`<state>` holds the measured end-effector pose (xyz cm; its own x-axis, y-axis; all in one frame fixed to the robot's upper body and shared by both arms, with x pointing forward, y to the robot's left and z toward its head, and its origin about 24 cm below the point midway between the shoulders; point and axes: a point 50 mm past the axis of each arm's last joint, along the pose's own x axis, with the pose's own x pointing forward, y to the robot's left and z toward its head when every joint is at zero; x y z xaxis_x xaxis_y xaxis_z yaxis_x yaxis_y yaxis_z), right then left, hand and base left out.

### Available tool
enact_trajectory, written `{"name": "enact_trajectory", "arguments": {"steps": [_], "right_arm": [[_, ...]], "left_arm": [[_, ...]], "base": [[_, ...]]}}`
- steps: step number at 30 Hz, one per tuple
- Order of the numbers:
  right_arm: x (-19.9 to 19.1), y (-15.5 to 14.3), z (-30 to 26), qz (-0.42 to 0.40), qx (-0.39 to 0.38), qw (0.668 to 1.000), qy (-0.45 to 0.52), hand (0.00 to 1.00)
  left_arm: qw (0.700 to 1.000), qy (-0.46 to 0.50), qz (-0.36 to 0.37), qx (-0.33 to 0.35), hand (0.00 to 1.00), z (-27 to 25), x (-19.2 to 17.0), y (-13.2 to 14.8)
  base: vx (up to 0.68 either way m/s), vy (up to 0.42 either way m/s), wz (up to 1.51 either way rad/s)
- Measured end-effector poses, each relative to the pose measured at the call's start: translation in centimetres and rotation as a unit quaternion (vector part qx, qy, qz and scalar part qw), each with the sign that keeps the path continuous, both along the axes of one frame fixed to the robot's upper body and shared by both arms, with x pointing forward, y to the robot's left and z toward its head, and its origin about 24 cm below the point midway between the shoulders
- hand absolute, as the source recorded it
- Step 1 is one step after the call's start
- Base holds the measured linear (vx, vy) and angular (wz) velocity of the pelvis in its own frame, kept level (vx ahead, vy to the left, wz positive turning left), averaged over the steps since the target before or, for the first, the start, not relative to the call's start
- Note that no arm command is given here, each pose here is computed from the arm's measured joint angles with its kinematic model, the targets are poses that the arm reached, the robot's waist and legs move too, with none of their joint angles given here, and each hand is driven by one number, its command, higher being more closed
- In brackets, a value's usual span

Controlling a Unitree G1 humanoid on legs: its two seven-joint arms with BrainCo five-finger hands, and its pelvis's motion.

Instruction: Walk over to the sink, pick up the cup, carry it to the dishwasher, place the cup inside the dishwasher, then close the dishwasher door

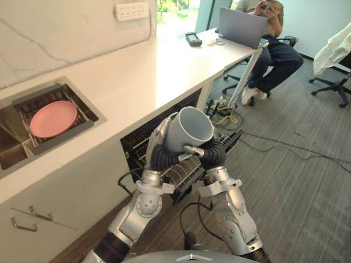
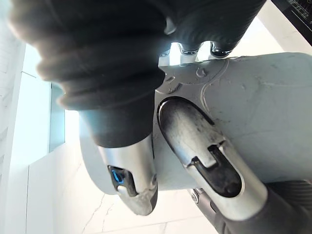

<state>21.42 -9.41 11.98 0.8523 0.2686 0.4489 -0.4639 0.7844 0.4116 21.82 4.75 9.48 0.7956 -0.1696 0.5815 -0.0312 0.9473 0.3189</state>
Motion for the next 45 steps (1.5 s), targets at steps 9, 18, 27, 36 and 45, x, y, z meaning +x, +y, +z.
{"name": "enact_trajectory", "arguments": {"steps": [9,18,27,36,45], "right_arm": [[0.0,0.1,-0.2,-0.034,-0.023,0.999,0.013,1.0],[0.4,-1.0,-0.1,-0.096,-0.029,0.995,0.028,1.0],[0.4,-3.4,1.0,-0.168,-0.005,0.986,0.009,1.0],[1.6,-7.7,-0.1,-0.268,-0.018,0.962,0.041,1.0],[9.3,-11.6,1.5,-0.343,-0.052,0.936,0.057,1.0]], "left_arm": [[1.0,0.017,0.007,0.011,1.0,-0.8,0.2,0.1],[0.997,0.064,0.0,0.033,0.0,-2.6,0.0,-0.3],[0.991,0.123,0.045,0.025,0.0,-4.5,0.1,1.3],[0.97,0.203,0.133,-0.012,0.0,-7.2,0.8,5.9],[0.943,0.32,0.094,-0.024,0.0,-10.7,0.6,7.3]], "base": [[-0.01,-0.004,0.0],[0.0,0.0,0.0],[0.0,0.0,0.0],[-0.06,0.001,0.25],[-0.08,0.003,0.32]]}}
